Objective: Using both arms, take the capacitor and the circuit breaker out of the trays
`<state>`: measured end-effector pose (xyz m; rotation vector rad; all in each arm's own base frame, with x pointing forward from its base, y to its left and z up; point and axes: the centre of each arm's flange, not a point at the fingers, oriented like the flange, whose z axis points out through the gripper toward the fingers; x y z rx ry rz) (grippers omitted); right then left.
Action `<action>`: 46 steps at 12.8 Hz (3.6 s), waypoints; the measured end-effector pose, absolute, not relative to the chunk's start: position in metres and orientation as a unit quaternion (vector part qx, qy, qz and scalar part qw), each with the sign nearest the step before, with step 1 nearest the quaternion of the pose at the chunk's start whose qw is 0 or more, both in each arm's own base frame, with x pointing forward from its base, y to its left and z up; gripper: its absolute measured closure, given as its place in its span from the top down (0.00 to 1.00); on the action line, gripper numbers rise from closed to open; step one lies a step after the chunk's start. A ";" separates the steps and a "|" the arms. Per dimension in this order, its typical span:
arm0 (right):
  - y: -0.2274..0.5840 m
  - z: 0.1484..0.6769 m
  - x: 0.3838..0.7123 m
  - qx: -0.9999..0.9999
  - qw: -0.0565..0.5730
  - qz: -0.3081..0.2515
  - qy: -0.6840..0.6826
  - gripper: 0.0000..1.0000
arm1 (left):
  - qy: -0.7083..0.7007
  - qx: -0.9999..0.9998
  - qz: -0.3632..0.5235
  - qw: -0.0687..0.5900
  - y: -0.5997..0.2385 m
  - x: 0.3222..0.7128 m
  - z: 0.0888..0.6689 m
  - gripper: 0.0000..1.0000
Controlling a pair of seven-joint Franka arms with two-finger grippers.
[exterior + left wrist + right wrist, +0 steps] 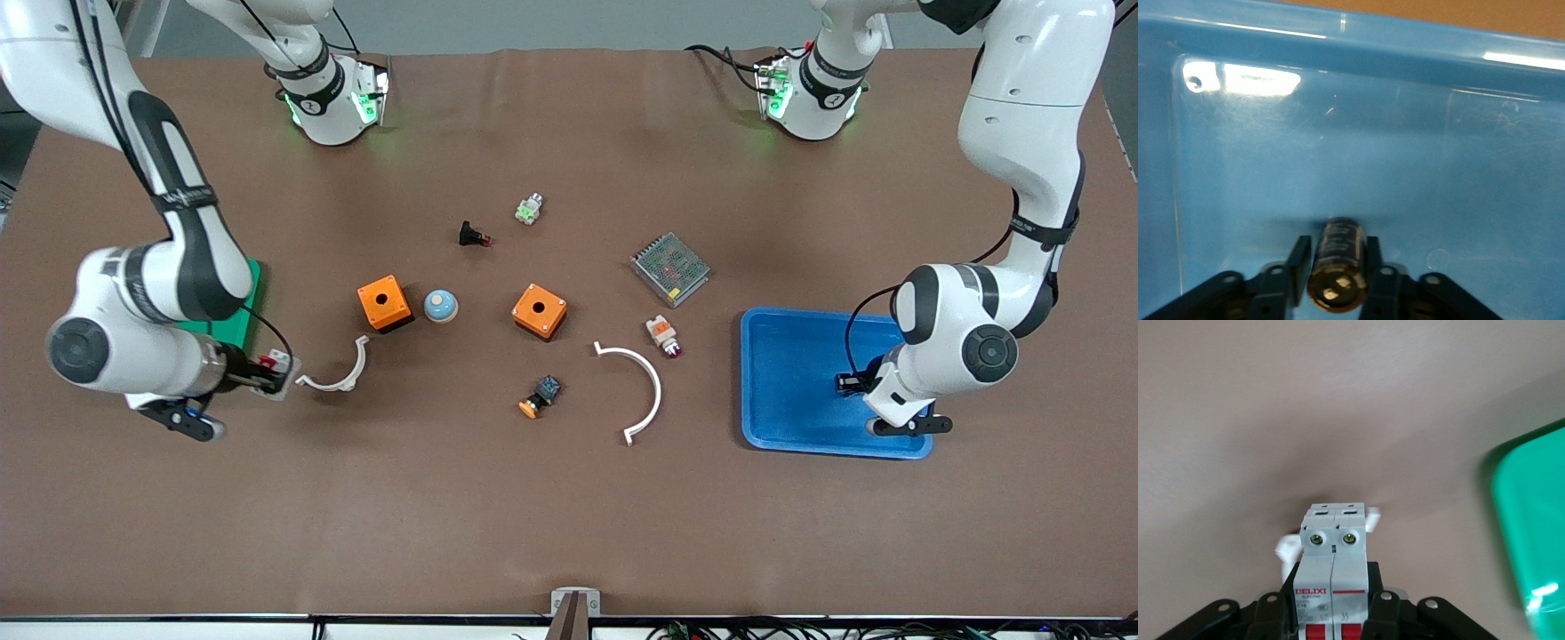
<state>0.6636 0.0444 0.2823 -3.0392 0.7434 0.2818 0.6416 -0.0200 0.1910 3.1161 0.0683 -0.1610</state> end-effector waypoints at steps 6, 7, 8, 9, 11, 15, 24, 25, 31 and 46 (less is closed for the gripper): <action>0.164 0.227 0.682 -0.943 0.022 0.049 0.330 0.40 | 0.015 1.000 -0.020 0.014 -0.030 0.655 0.232 0.34; 0.168 0.223 0.682 -0.940 0.024 0.046 0.337 0.40 | 0.005 1.000 -0.010 0.021 -0.047 0.656 0.249 0.34; 0.168 0.222 0.682 -0.938 0.024 0.045 0.342 0.40 | 0.002 1.000 -0.003 0.028 -0.070 0.655 0.266 0.34; 0.167 0.224 0.684 -0.937 0.025 0.044 0.347 0.46 | 0.003 0.999 -0.002 0.038 -0.099 0.651 0.281 0.34; 0.165 0.230 0.689 -0.934 0.027 0.037 0.354 0.66 | 0.007 0.999 -0.002 0.054 -0.160 0.638 0.302 0.34; 0.113 0.266 0.701 -0.944 0.016 0.041 0.328 0.99 | 0.062 0.996 -0.022 0.056 -0.280 0.592 0.300 0.34; -0.077 0.496 0.648 -0.998 -0.009 0.022 0.050 1.00 | 0.223 0.974 -0.034 0.023 -0.450 0.448 0.233 0.34; -0.077 0.518 0.637 -0.999 -0.012 0.021 0.044 1.00 | 0.228 0.973 -0.039 0.025 -0.454 0.440 0.218 0.34; -0.062 0.592 0.586 -0.999 -0.001 -0.005 0.052 1.00 | 0.235 0.970 -0.042 0.039 -0.459 0.440 0.189 0.52; -0.072 0.636 0.570 -0.997 0.005 -0.054 0.062 1.00 | 0.118 0.992 0.033 -0.019 -0.145 0.618 0.566 1.00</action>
